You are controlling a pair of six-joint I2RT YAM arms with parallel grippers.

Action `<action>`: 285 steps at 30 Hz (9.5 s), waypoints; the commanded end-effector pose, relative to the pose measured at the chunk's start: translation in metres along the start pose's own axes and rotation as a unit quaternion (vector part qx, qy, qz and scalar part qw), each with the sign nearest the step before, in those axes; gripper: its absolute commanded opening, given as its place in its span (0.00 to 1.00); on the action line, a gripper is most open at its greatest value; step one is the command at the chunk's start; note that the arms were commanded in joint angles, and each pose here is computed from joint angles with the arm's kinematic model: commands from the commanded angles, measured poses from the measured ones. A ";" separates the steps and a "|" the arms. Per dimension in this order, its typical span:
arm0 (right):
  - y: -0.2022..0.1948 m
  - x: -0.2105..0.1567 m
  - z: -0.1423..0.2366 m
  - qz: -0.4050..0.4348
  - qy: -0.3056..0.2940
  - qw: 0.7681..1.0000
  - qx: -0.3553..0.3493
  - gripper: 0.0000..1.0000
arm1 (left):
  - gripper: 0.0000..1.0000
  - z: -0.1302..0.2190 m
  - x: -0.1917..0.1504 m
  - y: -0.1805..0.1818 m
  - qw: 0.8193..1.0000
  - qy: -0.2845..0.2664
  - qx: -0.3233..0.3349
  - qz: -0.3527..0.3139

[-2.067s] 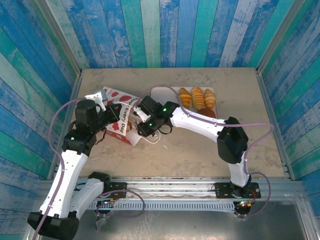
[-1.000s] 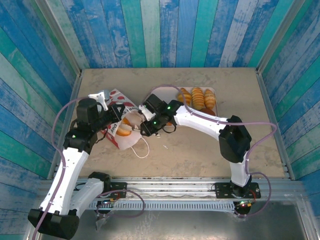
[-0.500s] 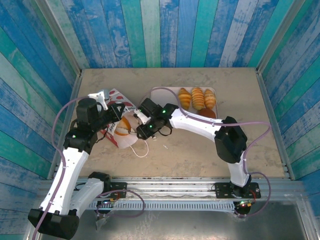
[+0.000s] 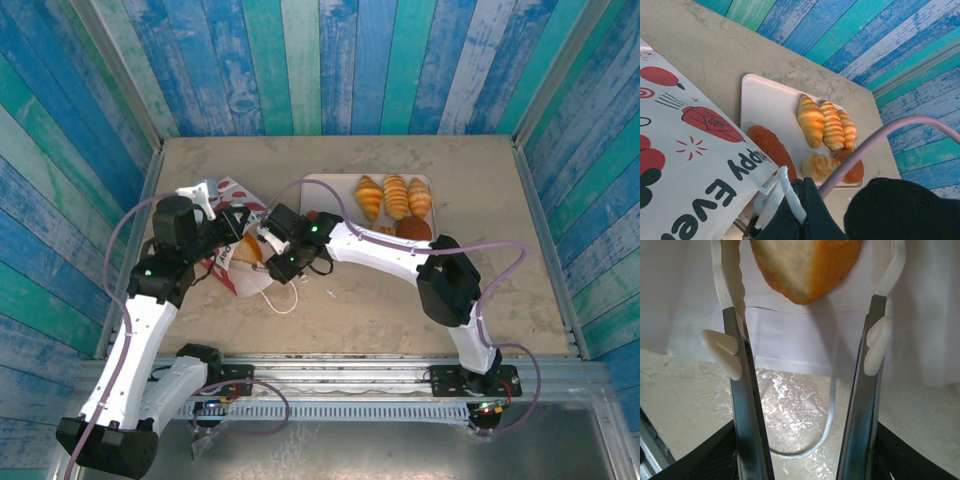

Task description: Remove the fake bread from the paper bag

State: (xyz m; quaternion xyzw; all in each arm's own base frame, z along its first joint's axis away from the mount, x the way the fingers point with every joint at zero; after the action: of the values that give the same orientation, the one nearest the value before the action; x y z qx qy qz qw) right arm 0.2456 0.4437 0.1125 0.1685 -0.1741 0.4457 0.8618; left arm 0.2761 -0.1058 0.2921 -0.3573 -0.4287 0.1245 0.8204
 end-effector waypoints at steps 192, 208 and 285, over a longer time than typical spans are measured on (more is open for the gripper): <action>-0.237 -0.047 0.190 -0.045 -0.029 0.986 -0.157 0.55 | 0.00 -0.004 0.020 0.001 0.996 -0.075 -0.019 0.051; -0.323 -0.193 0.262 -0.361 -0.122 0.872 -0.306 0.52 | 0.00 -0.005 0.025 -0.005 0.995 -0.080 -0.032 0.054; -0.207 -0.082 0.239 -0.327 -0.302 0.890 0.097 0.75 | 0.00 0.013 0.049 -0.028 0.991 -0.112 -0.047 0.047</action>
State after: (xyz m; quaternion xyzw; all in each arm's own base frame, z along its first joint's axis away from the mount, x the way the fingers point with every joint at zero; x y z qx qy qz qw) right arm 0.3565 0.1155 0.2544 0.3407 -0.3629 0.0342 0.8666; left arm 0.2948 -0.0954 0.3262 -0.3918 -0.4877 0.1873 0.7573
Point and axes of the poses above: each hand's point on the last joint's axis, 136 mm out from that joint toward the fingers, its own z axis back along the fingers, its own y axis along the line the jaws close on, x = y × z, the point moved 1 cm from there along z, back along the fingers, and after that the axes turned 6 degrees about z, right-handed, at the moved point
